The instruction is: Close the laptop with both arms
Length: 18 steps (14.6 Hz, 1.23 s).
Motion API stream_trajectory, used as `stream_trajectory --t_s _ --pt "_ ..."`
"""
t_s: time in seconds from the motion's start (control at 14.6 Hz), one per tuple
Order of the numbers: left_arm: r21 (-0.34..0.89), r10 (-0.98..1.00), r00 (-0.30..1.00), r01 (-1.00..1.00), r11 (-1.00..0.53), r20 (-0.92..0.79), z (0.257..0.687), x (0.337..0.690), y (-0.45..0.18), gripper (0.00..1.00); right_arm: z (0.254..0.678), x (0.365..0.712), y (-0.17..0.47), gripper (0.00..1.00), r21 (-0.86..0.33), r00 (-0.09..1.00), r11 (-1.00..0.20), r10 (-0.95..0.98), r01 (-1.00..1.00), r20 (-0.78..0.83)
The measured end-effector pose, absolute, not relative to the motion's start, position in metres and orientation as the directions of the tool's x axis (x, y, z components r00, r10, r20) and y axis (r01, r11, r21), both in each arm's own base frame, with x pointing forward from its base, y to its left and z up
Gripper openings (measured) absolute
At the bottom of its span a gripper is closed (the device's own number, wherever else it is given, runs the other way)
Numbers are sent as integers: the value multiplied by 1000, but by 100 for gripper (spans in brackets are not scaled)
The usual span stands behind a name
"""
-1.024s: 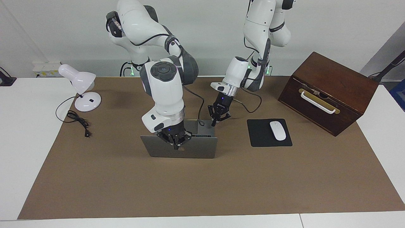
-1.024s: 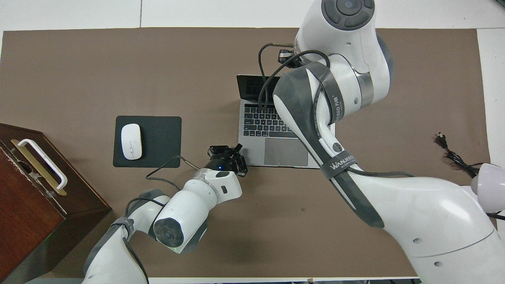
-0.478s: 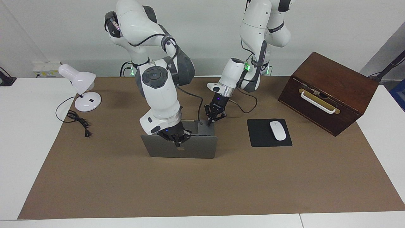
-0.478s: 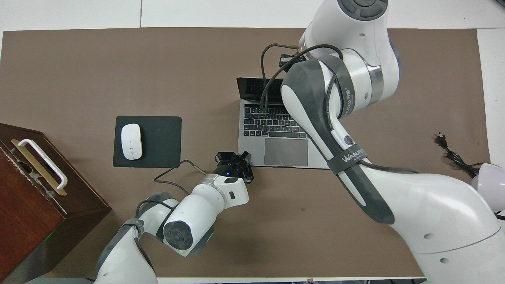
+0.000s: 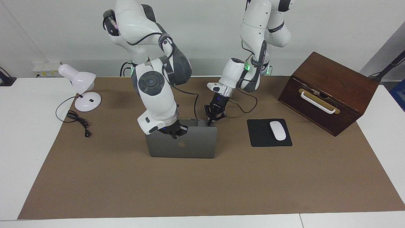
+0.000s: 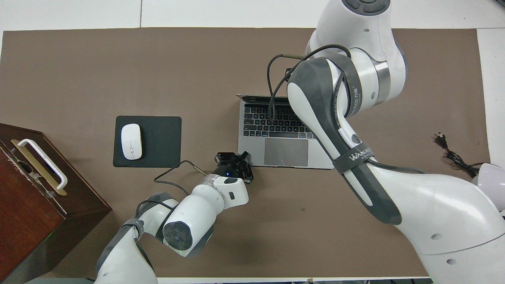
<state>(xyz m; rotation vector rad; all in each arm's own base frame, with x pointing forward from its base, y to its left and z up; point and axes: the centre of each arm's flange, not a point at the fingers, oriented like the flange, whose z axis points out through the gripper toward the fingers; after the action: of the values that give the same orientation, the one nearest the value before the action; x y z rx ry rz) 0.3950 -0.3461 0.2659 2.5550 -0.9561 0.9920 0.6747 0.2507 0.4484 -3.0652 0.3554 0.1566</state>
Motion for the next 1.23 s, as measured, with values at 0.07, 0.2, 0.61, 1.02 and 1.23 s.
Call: stream_trajectory --t_s 0.07,0.2,0.61,1.02,1.23 --pt "-14 -490 555 -652 -758 672 266 395 -346 1 445 671 249 1 -32 967 -972 -226 -231 -120" --pt "-14 -489 554 -652 -758 674 265 394 -345 1 438 662 245 1 -20 964 -973 -223 -229 -146" --pt "-15 -487 551 -652 -758 677 264 391 -342 1 406 640 240 1 -36 945 -967 -237 -251 -225" --pt "-16 -488 550 -652 -758 678 264 391 -341 1 355 628 235 1 -41 945 -962 -258 -271 -203" --pt "-16 -488 550 -653 -758 678 264 390 -341 1 349 625 236 1 -40 945 -962 -258 -271 -202"
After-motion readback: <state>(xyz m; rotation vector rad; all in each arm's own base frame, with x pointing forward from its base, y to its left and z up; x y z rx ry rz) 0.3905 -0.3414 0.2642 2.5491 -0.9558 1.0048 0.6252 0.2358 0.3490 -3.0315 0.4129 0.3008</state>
